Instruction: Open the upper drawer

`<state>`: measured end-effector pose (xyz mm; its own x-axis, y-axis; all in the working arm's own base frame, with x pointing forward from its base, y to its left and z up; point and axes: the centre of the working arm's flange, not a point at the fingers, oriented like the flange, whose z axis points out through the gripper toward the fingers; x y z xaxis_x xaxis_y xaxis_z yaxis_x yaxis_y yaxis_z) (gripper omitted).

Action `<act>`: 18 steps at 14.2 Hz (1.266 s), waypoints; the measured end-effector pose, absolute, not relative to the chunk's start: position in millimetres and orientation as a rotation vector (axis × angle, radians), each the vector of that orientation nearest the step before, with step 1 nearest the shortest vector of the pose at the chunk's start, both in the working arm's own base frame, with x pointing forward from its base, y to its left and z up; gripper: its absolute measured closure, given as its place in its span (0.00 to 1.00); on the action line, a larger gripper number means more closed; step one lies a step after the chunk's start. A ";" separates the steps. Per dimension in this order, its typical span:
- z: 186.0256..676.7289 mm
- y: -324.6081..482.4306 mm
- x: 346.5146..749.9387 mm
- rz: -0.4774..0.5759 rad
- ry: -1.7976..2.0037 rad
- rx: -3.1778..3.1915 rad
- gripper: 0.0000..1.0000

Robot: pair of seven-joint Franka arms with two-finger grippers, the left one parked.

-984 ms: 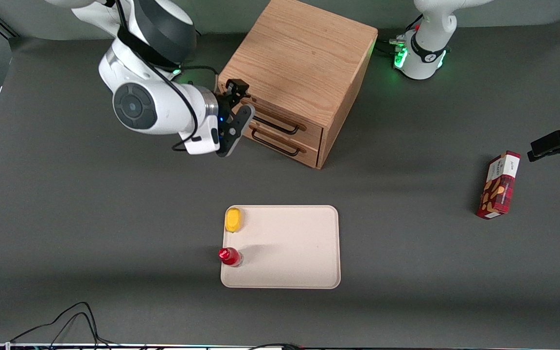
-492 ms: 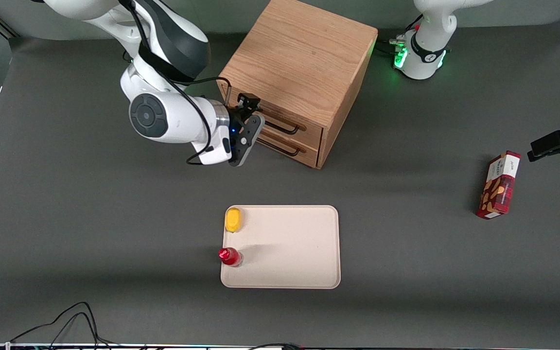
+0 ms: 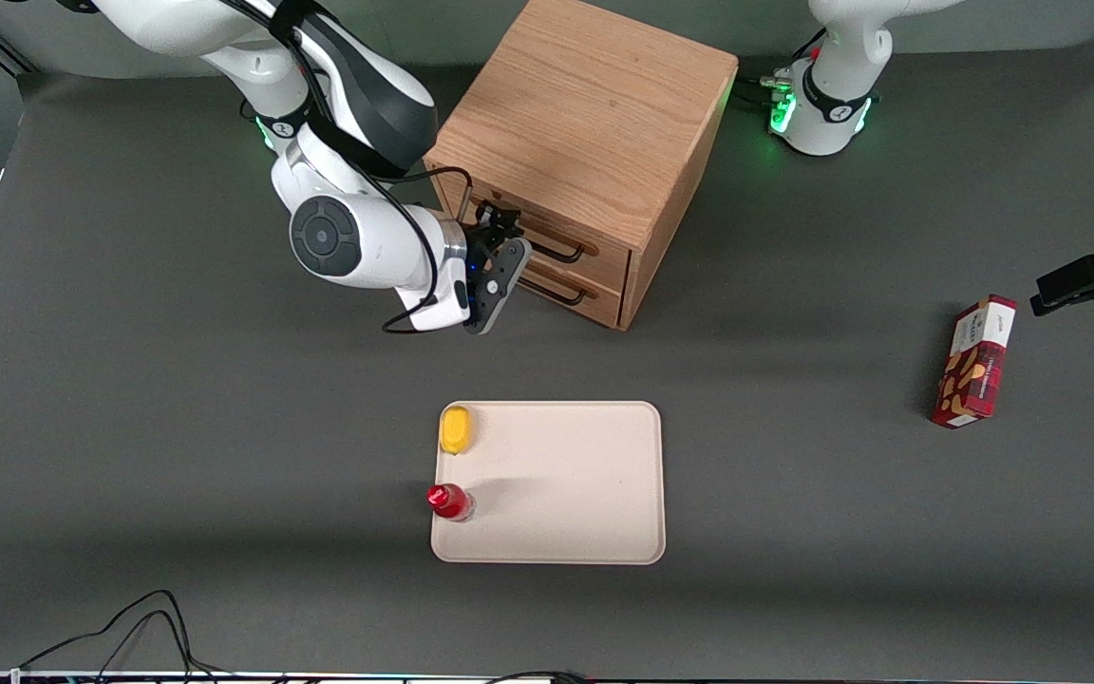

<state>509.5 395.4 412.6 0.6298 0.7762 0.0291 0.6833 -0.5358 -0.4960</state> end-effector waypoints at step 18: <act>382.5 400.3 504.4 0.224 -1.160 -2.412 0.00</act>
<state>504.4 400.3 382.5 0.6327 0.7729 0.0479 0.6993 -0.5437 -0.4640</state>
